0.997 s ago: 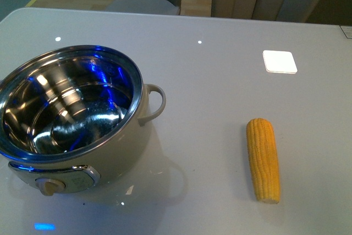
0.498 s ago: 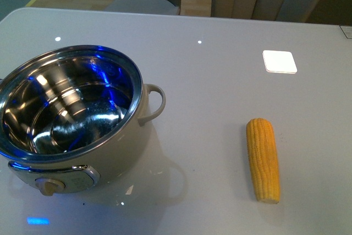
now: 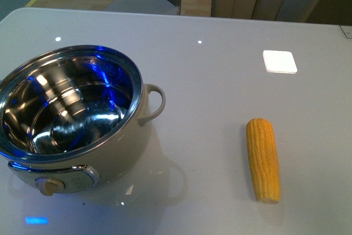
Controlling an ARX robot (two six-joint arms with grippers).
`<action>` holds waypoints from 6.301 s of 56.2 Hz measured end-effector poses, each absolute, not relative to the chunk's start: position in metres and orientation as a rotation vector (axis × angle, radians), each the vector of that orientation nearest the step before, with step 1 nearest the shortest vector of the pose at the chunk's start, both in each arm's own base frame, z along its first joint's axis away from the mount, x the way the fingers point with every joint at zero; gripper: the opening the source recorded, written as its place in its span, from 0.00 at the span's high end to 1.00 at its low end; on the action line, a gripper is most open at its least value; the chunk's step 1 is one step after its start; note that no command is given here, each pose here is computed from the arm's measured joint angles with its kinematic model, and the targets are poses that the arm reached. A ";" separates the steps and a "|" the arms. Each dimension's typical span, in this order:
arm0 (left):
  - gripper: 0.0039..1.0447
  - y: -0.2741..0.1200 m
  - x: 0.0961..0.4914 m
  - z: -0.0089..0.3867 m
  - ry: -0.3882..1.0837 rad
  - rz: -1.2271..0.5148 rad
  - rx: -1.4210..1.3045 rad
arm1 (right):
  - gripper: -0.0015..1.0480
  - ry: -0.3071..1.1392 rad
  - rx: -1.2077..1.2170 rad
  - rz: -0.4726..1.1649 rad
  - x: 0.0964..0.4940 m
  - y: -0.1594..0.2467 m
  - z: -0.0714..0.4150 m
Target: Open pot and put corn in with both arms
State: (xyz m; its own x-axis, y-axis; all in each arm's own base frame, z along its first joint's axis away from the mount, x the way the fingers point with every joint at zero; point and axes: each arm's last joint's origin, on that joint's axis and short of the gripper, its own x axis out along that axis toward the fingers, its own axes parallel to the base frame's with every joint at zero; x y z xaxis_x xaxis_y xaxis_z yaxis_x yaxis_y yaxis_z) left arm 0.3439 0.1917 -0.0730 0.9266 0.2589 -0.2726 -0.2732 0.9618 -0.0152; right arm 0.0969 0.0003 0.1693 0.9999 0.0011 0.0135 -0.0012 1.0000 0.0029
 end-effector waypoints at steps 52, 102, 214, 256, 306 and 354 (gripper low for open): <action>0.06 0.188 0.353 -0.041 0.252 0.261 -0.036 | 0.08 -0.014 0.003 0.001 0.097 0.000 0.169; 0.06 0.110 0.259 0.143 0.013 0.070 -0.134 | 0.08 -0.014 0.003 0.001 0.097 0.000 0.169; 0.97 0.000 0.114 0.171 -0.014 0.003 -0.009 | 0.08 -0.014 0.003 0.001 0.097 0.000 0.169; 0.97 0.000 0.097 0.168 -0.009 0.003 -0.009 | 0.08 -0.014 0.003 0.001 0.097 0.000 0.169; 0.06 0.000 0.097 0.168 -0.008 0.003 -0.006 | 0.08 0.675 0.065 -0.124 0.122 0.016 0.153; 0.06 0.000 0.097 0.168 -0.008 0.003 -0.006 | 0.08 0.910 -0.072 0.002 0.247 0.098 0.048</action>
